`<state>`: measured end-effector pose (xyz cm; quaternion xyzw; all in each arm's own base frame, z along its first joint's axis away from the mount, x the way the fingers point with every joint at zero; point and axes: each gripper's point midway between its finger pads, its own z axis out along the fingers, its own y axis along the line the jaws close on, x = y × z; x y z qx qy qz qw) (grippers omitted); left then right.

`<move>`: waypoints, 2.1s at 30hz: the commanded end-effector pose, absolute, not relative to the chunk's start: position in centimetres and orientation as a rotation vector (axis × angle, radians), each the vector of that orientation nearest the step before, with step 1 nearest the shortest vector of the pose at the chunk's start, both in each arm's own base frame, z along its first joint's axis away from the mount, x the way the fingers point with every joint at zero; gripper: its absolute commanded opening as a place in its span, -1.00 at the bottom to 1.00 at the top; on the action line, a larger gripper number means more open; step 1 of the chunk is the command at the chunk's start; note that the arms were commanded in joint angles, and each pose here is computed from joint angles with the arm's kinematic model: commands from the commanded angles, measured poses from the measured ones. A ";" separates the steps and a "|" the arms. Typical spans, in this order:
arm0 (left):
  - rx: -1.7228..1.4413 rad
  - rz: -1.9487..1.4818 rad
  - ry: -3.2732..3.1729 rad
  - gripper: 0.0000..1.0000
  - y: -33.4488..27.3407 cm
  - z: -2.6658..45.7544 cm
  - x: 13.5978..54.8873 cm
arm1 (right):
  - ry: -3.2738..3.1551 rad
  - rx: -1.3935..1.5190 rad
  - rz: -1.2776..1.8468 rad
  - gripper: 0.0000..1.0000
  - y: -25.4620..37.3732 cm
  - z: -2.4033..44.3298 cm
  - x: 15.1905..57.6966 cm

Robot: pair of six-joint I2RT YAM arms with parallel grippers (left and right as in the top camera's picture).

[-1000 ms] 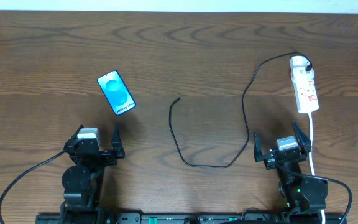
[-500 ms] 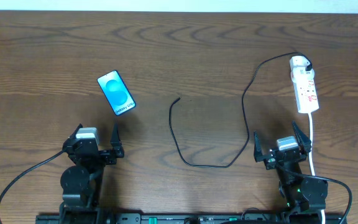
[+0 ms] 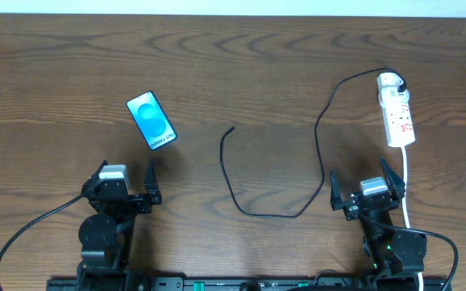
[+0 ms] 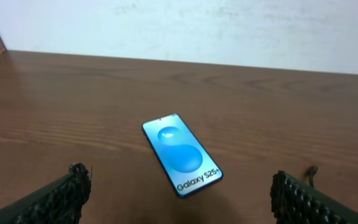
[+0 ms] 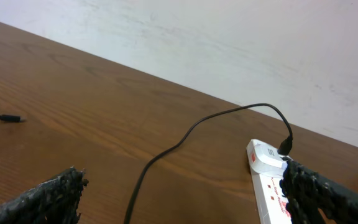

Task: Plug charger to phone and switch on socket
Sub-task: 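Raise the left arm and move the left gripper over the phone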

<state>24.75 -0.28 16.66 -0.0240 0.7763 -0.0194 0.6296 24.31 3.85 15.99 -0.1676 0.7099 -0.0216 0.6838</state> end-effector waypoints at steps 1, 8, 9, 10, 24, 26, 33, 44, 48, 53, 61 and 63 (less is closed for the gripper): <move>-0.059 -0.034 1.723 0.89 -0.1 19.2 24.7 | 1.593 -0.365 -0.037 0.99 3.8 15.9 24.3; -0.059 -0.035 1.709 0.89 -0.1 20.3 24.7 | 1.593 -0.365 -0.037 0.98 3.8 15.9 24.3; -0.059 -0.035 1.708 0.88 -0.1 20.4 24.7 | 1.593 -0.365 -0.037 0.98 3.8 15.9 24.3; -0.059 -0.035 1.707 0.88 -0.1 20.7 24.8 | 1.592 -0.365 -0.037 0.98 3.8 15.9 24.3; -0.017 -0.083 1.804 0.88 -1.2 21.9 26.9 | 1.593 -0.365 -0.037 0.98 3.8 15.9 24.3; -0.011 -0.090 1.820 0.88 -1.3 22.1 27.4 | 1.593 -0.365 -0.037 0.99 3.8 15.9 24.3; 0.004 -0.112 1.884 0.88 -1.8 23.0 29.6 | 1.593 -0.365 -0.037 0.99 3.8 15.9 24.3; 0.043 -0.185 2.065 0.88 -3.2 23.8 34.2 | 1.593 -0.365 -0.037 0.99 3.8 15.9 24.3; 0.040 -0.187 2.126 0.88 -3.3 24.2 35.7 | 1.593 -0.365 -0.037 0.99 3.8 15.9 24.3; 0.035 -0.188 2.194 0.88 -3.3 24.1 37.3 | 1.593 -0.365 -0.037 0.99 3.8 15.9 24.3; 0.027 -0.190 2.274 0.88 -3.4 23.6 39.9 | 1.593 -0.365 -0.037 0.98 3.8 15.9 24.3; 0.019 -0.193 2.296 0.89 -3.4 23.6 40.6 | 1.592 -0.365 -0.037 0.99 3.8 15.9 24.3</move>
